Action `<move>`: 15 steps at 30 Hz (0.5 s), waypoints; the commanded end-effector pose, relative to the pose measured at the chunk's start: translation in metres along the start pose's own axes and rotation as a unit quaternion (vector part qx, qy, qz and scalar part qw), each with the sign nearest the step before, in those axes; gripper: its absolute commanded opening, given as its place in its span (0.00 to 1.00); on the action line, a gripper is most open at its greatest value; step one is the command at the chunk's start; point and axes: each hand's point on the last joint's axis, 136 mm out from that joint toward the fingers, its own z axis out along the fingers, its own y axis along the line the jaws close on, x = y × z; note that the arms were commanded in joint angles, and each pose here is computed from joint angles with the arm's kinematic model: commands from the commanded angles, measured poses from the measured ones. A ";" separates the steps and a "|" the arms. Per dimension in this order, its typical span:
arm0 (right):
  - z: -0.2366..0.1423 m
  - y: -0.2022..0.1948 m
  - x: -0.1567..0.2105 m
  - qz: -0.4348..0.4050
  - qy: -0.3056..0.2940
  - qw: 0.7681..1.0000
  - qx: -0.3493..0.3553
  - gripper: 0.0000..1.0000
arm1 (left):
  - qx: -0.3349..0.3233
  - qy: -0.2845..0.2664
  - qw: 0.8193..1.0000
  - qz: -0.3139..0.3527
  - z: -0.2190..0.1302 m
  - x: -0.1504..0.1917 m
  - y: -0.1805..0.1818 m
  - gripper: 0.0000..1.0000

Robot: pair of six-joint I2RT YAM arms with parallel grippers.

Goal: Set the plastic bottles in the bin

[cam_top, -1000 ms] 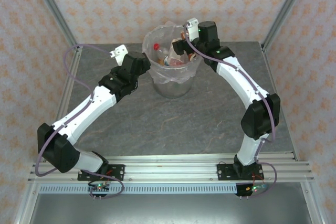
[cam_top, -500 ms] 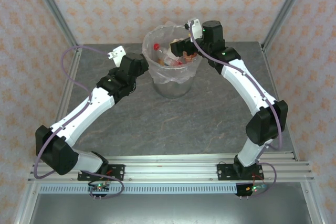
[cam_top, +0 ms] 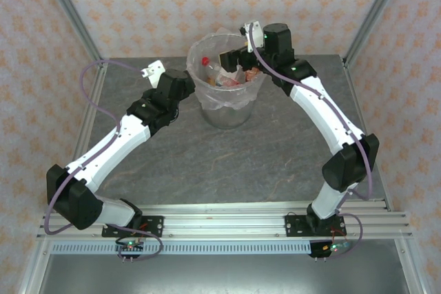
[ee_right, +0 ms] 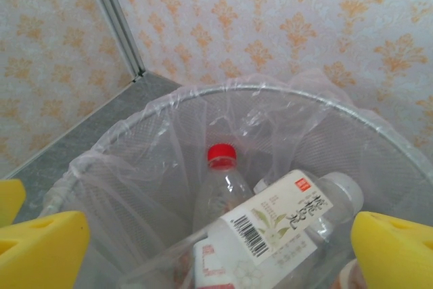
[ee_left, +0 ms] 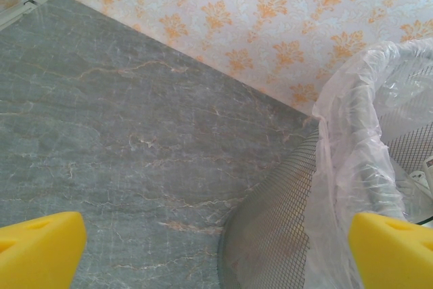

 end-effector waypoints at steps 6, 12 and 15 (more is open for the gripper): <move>0.018 -0.036 0.032 0.017 0.051 0.994 0.096 1.00 | -0.016 0.001 1.000 -0.005 0.005 0.001 0.006 1.00; 0.036 -0.025 0.056 0.051 0.096 0.993 0.054 1.00 | -0.022 -0.002 1.000 -0.004 0.004 -0.001 0.009 1.00; 0.034 -0.016 0.047 0.054 0.088 0.994 0.030 1.00 | -0.020 -0.001 1.000 -0.005 0.004 -0.001 0.008 1.00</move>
